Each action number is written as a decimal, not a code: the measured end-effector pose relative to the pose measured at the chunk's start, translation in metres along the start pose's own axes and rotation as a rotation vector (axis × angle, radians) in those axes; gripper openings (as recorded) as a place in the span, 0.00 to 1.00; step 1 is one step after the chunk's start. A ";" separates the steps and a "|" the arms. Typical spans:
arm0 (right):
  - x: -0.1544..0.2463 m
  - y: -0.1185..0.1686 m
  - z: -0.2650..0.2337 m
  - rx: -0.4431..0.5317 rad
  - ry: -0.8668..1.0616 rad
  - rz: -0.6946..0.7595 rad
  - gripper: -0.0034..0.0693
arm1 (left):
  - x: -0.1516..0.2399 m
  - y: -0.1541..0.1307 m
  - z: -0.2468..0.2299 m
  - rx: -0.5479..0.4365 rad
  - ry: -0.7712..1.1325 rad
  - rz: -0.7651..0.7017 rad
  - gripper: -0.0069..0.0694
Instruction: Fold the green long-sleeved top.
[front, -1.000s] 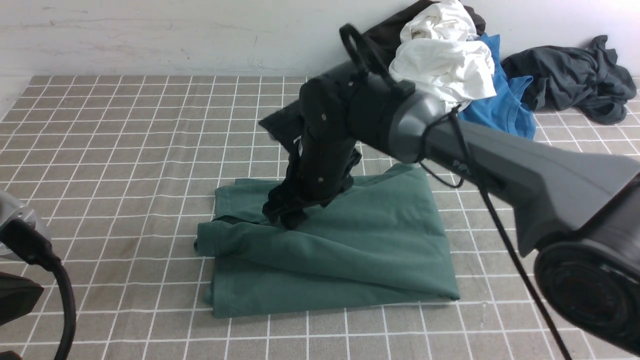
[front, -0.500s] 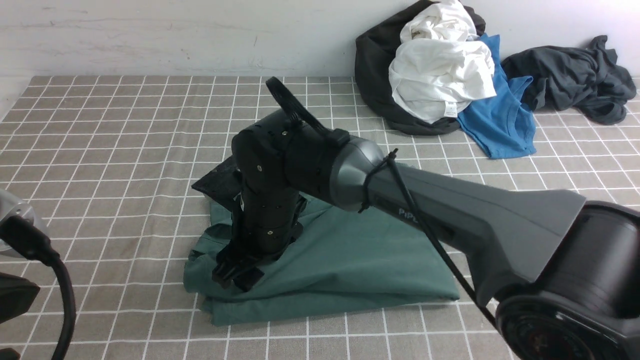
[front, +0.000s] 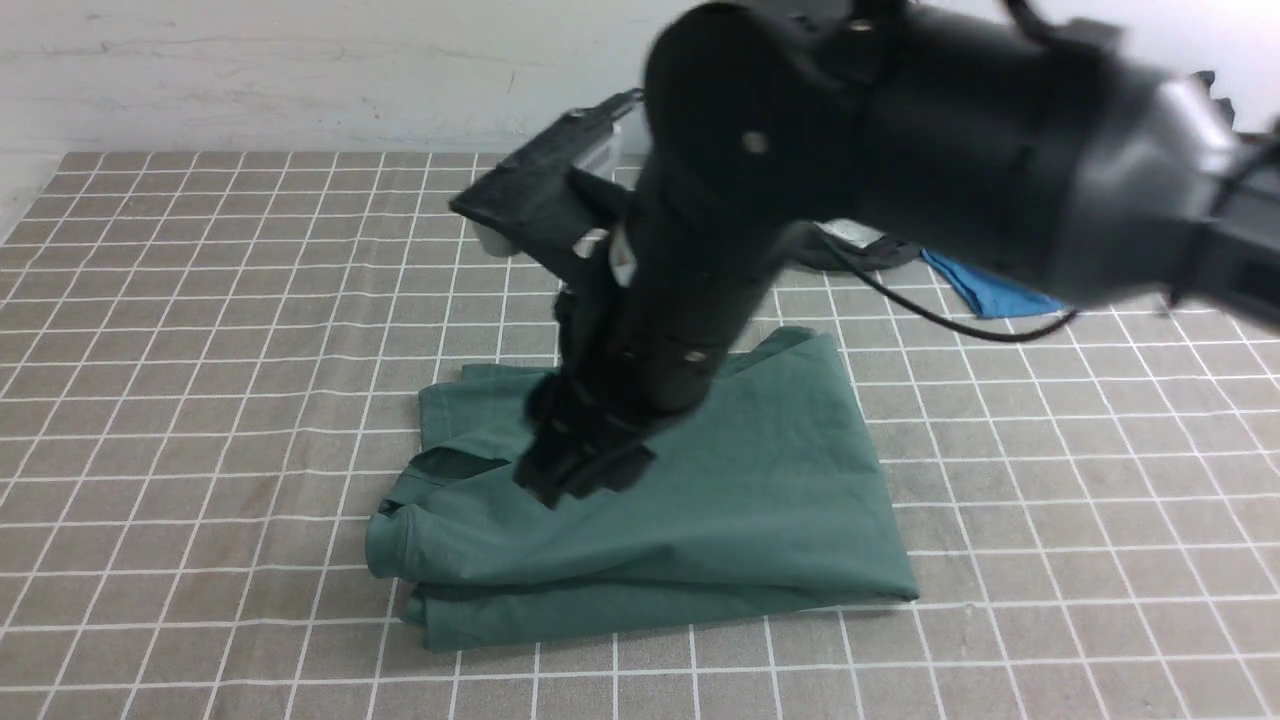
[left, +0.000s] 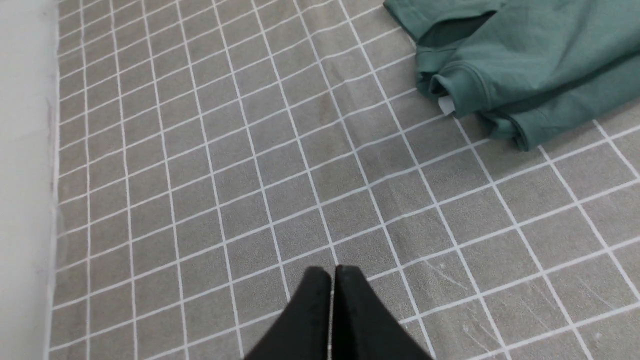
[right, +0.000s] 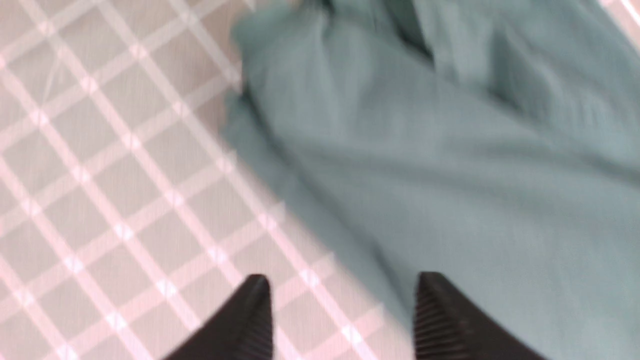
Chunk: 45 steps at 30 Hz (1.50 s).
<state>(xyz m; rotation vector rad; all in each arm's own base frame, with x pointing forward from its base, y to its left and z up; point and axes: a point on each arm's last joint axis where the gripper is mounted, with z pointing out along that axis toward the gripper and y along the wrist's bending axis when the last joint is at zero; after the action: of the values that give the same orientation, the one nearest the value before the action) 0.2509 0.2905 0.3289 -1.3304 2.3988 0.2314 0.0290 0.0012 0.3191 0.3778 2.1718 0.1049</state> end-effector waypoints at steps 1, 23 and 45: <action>0.013 0.001 -0.008 0.007 0.010 0.004 0.43 | 0.008 -0.002 0.001 -0.002 -0.018 -0.010 0.08; 0.217 0.032 -0.144 0.172 -0.875 0.051 0.03 | 0.042 -0.014 0.012 -0.019 -0.316 -0.082 0.08; 0.237 0.035 -0.149 0.172 -0.928 0.066 0.03 | 0.042 -0.014 0.012 -0.018 -0.316 -0.083 0.08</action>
<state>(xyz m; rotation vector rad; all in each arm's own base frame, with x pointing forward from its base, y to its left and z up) 0.0711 0.0761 0.3660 -0.7957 1.6216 0.5134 0.0121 0.0002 0.2766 0.2727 1.8698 0.0168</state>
